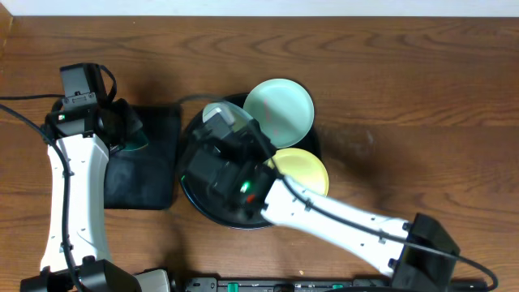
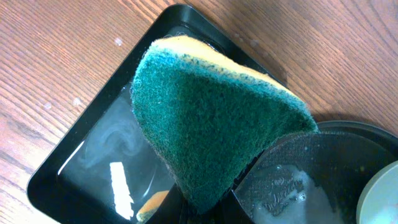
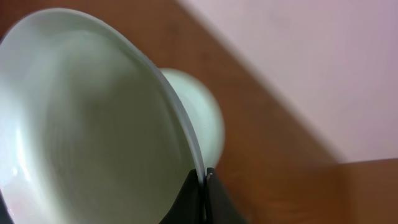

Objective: Clean dirty plates on tray and stack at the side
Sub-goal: 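Lift the green plate with the right gripper and place it right of tray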

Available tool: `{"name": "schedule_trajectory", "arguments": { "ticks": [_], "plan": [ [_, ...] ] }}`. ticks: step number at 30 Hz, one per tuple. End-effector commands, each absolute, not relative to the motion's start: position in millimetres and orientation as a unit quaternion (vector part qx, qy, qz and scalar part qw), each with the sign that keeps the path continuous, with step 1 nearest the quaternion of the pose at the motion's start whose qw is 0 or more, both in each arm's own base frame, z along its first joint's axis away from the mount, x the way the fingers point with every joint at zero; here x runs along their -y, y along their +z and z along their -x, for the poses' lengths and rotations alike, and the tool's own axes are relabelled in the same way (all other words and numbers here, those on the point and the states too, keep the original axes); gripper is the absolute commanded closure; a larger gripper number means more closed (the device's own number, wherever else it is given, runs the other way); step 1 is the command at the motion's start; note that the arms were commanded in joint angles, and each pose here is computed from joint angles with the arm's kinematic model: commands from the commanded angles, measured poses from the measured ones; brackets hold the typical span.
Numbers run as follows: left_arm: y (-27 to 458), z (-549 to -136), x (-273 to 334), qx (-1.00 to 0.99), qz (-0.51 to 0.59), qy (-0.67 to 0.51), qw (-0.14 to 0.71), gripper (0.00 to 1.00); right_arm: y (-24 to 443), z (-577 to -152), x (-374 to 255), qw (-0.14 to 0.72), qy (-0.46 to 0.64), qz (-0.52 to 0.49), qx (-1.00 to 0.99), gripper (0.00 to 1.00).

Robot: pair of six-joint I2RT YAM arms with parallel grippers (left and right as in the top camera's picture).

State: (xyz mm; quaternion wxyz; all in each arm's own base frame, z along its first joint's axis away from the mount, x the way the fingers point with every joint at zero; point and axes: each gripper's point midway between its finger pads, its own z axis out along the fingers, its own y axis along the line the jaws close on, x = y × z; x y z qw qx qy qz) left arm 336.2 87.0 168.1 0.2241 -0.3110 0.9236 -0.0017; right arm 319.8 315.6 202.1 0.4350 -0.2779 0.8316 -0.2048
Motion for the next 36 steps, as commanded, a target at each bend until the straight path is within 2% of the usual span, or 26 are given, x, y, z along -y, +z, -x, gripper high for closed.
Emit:
{"name": "schedule_trajectory", "arguments": {
  "ticks": [1,5,10,15,17,24,31,36],
  "plan": [
    [175,-338,-91,-0.923,0.306,0.006,0.234,0.93,184,-320,-328,0.360,-0.040,0.249,-0.898,0.99],
    [175,-338,-91,-0.923,0.306,0.006,0.234,0.93,184,-325,-329,0.310,0.065,0.241,-0.918,0.99],
    [175,-337,-91,-0.923,0.306,0.006,0.232,0.93,218,-339,-304,0.285,0.181,0.205,-0.919,0.99],
    [174,-335,-91,-0.924,0.306,0.007,0.229,0.93,247,-356,-242,0.280,0.217,0.139,-0.925,0.99],
    [174,-334,-90,-0.925,0.306,0.007,0.226,0.93,248,-364,-192,0.270,0.198,0.084,-0.938,0.99],
    [173,-332,-90,-0.925,0.307,0.007,0.222,0.93,205,-365,-69,0.210,0.097,-0.042,-0.972,0.99],
    [173,-332,-90,-0.925,0.307,0.007,0.222,0.93,136,-351,-5,0.166,0.062,-0.107,-0.978,0.99],
    [173,-332,-90,-0.925,0.307,0.007,0.222,0.93,95,-343,18,0.163,0.055,-0.140,-0.975,0.99]
  ]
}}
